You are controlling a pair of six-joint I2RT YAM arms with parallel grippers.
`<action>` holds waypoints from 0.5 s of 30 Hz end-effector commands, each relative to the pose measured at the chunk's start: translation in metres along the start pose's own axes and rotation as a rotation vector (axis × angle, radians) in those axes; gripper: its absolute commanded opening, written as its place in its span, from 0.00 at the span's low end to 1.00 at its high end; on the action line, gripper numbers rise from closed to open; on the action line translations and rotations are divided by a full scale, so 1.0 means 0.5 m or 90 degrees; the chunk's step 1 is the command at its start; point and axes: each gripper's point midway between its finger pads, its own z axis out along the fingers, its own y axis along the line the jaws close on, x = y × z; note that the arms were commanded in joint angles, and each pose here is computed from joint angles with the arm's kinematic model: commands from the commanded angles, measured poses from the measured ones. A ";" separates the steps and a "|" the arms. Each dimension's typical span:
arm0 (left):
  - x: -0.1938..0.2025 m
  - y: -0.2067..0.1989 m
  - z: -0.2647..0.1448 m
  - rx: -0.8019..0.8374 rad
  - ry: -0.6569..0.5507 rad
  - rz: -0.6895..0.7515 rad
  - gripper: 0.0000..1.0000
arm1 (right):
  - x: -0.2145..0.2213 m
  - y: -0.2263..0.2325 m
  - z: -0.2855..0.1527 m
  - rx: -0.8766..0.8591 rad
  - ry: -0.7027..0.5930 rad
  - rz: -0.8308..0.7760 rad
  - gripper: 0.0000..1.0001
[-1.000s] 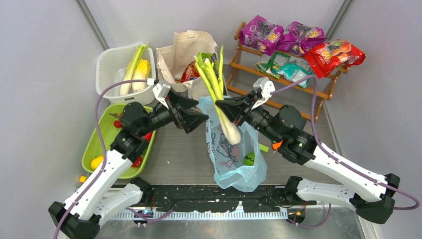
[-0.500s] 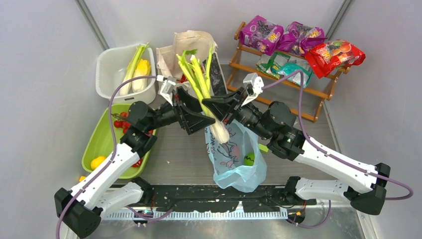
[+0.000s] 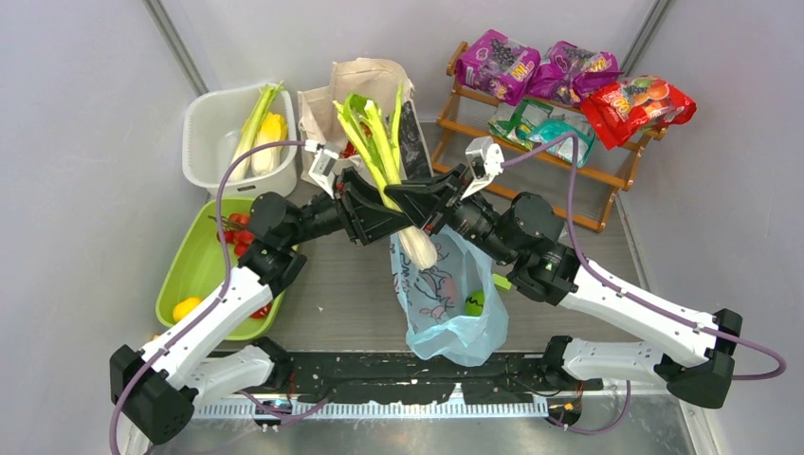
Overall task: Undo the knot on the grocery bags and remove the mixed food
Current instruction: Place the fake vegetable in the bin.
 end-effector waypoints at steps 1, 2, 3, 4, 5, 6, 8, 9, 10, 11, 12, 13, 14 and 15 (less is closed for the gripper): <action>-0.029 -0.023 0.009 0.035 -0.032 0.018 0.33 | -0.072 0.025 0.004 -0.019 -0.070 0.023 0.05; -0.029 -0.023 0.009 0.035 -0.034 0.019 0.26 | -0.070 0.022 0.004 -0.014 -0.068 0.026 0.05; -0.030 -0.023 0.009 0.033 -0.035 0.019 0.20 | -0.070 0.021 0.003 -0.012 -0.067 0.027 0.05; -0.029 -0.019 0.008 0.028 -0.036 0.019 0.12 | -0.066 0.018 0.003 -0.008 -0.062 0.027 0.10; -0.028 -0.017 0.007 0.022 -0.034 0.022 0.02 | -0.066 0.017 0.002 -0.005 -0.060 0.027 0.16; -0.024 -0.012 0.005 0.012 -0.028 0.023 0.00 | -0.064 0.015 0.000 -0.001 -0.056 0.026 0.30; -0.017 -0.001 -0.001 -0.015 -0.016 0.035 0.00 | -0.065 0.011 -0.006 0.006 -0.056 0.026 0.51; -0.015 0.012 -0.006 -0.040 -0.014 0.039 0.00 | -0.066 0.008 -0.012 0.010 -0.058 0.024 0.59; -0.013 0.024 -0.012 -0.063 -0.010 0.048 0.00 | -0.066 0.006 -0.014 0.013 -0.059 0.023 0.73; -0.011 0.033 -0.019 -0.086 -0.003 0.056 0.00 | -0.067 0.000 -0.021 0.022 -0.061 0.021 0.79; -0.013 0.043 -0.026 -0.108 0.004 0.067 0.00 | -0.073 -0.002 -0.028 0.026 -0.065 0.018 0.90; -0.013 0.054 -0.037 -0.133 0.010 0.077 0.00 | -0.071 -0.010 -0.031 0.038 -0.062 0.012 0.95; -0.016 0.067 -0.048 -0.160 0.017 0.087 0.00 | -0.080 -0.012 -0.039 0.044 -0.067 0.007 0.98; -0.018 0.083 -0.061 -0.189 0.026 0.101 0.00 | -0.080 -0.022 -0.044 0.060 -0.064 -0.002 0.97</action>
